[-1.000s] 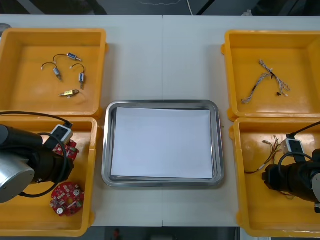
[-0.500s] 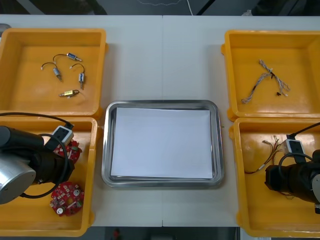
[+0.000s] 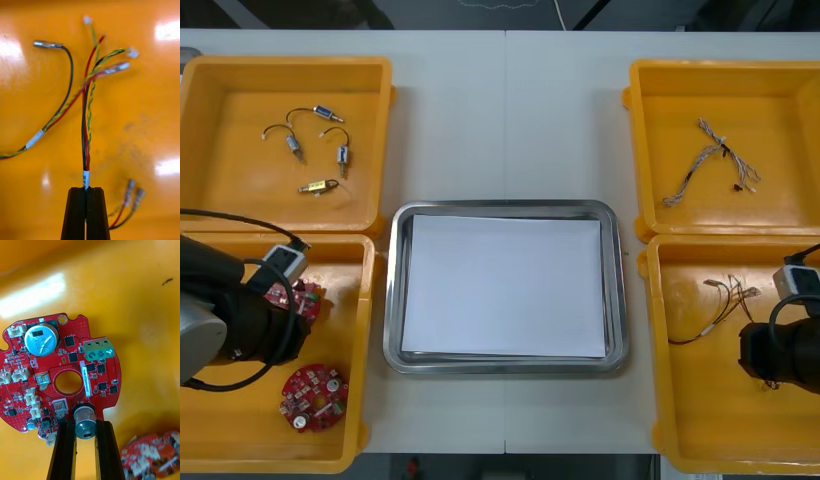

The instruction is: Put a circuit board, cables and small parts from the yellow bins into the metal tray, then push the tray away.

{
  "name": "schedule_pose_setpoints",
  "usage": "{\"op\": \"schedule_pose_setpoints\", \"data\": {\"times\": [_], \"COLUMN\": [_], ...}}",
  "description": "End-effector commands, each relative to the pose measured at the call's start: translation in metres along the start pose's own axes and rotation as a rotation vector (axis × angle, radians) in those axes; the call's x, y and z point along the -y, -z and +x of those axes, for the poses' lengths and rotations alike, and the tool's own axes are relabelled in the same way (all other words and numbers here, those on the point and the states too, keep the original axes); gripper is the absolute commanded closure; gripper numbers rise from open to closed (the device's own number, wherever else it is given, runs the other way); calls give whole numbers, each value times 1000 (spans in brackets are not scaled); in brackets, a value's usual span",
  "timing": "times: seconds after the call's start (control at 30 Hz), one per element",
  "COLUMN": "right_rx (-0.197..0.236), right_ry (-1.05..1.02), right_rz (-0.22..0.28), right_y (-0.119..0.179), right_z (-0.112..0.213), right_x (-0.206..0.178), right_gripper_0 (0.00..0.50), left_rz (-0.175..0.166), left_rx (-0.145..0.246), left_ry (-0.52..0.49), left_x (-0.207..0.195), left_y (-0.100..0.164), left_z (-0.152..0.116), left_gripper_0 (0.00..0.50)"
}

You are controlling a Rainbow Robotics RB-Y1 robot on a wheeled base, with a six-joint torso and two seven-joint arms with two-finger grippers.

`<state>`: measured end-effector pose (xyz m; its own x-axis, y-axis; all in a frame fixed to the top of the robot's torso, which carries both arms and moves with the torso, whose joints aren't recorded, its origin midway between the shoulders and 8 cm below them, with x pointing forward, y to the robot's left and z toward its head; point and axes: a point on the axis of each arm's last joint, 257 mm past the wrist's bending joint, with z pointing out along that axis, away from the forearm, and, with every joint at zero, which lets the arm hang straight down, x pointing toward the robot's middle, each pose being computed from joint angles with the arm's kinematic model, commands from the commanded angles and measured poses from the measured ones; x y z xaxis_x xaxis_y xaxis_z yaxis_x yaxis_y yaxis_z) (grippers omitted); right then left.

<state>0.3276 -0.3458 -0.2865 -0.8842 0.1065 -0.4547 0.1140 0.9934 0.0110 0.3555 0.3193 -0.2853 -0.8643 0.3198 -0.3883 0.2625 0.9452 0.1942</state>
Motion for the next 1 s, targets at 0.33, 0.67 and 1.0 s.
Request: {"op": "schedule_pose_setpoints", "data": {"times": [0.33, 0.67, 1.0], "right_rx": [63, 81, 132], "right_ry": [149, 301, 449], "right_rz": [-10, -20, -60], "right_y": [93, 122, 154], "right_z": [-38, -55, -82], "right_x": [4, -9, -32], "right_gripper_0": [500, 500, 500], "left_rz": [5, 82, 139], "left_rx": [51, 62, 102], "left_ry": [25, -41, -190], "left_x": [-10, 14, 66], "left_y": [85, 115, 126], "left_z": [-29, -46, -77], "left_gripper_0": [500, 500, 500]}}
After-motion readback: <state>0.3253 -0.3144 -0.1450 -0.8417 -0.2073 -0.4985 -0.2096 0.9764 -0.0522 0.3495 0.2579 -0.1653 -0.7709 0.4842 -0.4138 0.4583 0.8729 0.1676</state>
